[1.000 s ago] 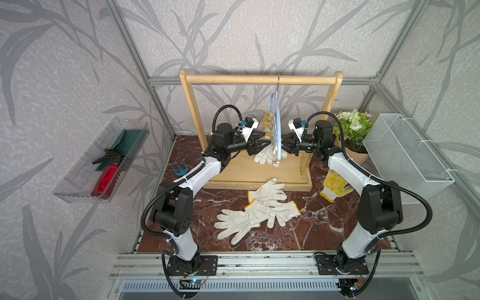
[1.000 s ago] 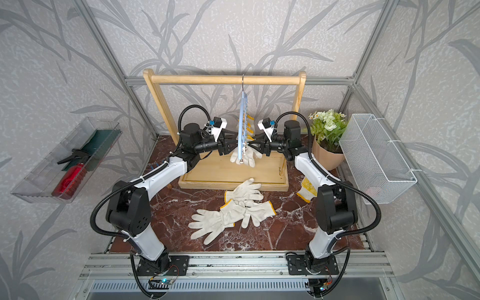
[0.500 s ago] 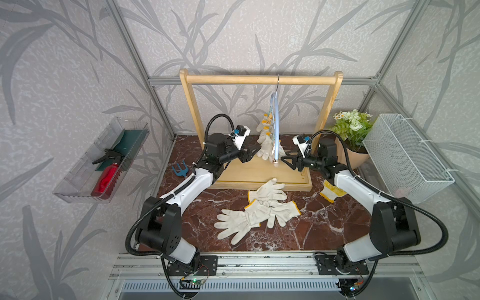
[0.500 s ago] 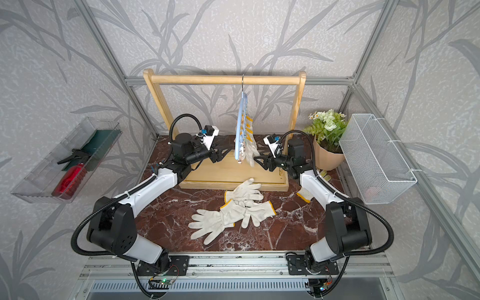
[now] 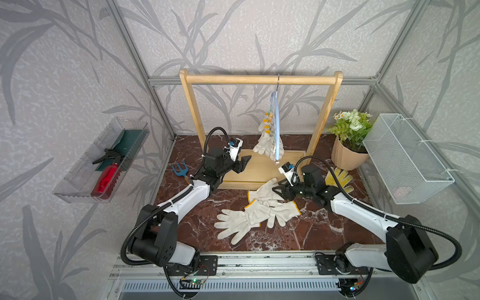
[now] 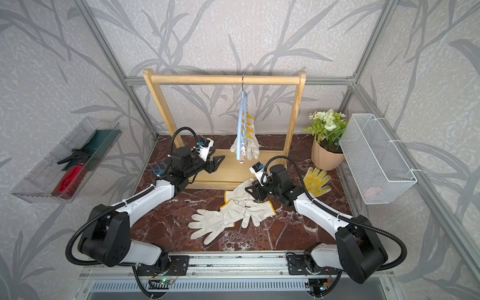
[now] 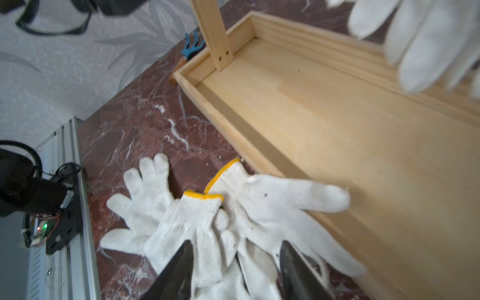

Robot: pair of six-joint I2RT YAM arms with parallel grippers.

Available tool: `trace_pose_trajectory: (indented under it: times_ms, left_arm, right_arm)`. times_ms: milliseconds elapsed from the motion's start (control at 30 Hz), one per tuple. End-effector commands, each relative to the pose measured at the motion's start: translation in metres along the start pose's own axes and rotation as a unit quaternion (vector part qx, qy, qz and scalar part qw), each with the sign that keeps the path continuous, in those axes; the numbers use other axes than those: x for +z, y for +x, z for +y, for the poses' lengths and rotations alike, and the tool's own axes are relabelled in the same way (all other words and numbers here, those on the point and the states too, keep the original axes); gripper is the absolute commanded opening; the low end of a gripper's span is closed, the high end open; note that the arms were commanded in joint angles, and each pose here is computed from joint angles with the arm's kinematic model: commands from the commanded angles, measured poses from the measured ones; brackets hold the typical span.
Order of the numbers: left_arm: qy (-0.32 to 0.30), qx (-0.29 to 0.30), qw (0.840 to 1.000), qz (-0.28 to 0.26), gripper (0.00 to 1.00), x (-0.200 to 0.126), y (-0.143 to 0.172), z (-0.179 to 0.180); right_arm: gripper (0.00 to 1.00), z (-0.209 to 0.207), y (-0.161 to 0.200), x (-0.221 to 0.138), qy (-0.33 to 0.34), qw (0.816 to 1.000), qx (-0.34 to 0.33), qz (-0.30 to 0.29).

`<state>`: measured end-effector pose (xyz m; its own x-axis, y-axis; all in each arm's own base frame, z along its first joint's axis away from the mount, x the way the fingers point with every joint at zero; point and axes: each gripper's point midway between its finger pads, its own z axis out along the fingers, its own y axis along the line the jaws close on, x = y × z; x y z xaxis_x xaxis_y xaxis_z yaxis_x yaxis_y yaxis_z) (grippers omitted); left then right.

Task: Clip the gloves onto a hanger to dry
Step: Pick up the glove from the center of the board.

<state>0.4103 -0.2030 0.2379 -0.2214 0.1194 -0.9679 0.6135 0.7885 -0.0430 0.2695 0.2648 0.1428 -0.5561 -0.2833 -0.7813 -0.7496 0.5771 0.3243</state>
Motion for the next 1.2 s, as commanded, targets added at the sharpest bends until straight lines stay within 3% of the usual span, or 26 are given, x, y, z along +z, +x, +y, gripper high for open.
trace_pose_trajectory:
  times_ms: [0, 267, 467, 700, 833, 1167]
  left_arm:
    - [-0.046, -0.018, 0.999, -0.002, 0.64, -0.009, -0.004, 0.015]
    - [-0.053, -0.038, 0.998, 0.023, 0.64, -0.018, 0.023, 0.014]
    - [-0.059, -0.046, 0.996, 0.041, 0.64, -0.022, 0.042, 0.014]
    - [-0.067, -0.054, 0.995, 0.052, 0.64, -0.03, 0.06, 0.013]
    - [-0.063, -0.056, 0.995, 0.059, 0.64, -0.033, 0.067, 0.01]
    - [-0.045, -0.07, 0.994, 0.069, 0.64, -0.034, 0.081, 0.003]
  right_arm:
    - [0.53, 0.016, 0.013, 0.013, -0.003, 1.0, 0.003, 0.011]
    - [0.52, 0.045, 0.054, 0.05, -0.02, 0.996, -0.016, 0.086]
    - [0.53, 0.027, 0.038, 0.073, 0.031, 0.993, -0.047, 0.099]
    - [0.49, 0.024, 0.042, 0.104, 0.012, 0.986, -0.067, 0.153]
    - [0.47, 0.023, 0.055, 0.109, 0.006, 0.979, -0.061, 0.194]
    - [0.44, 0.029, 0.075, 0.104, -0.018, 0.972, -0.041, 0.23]
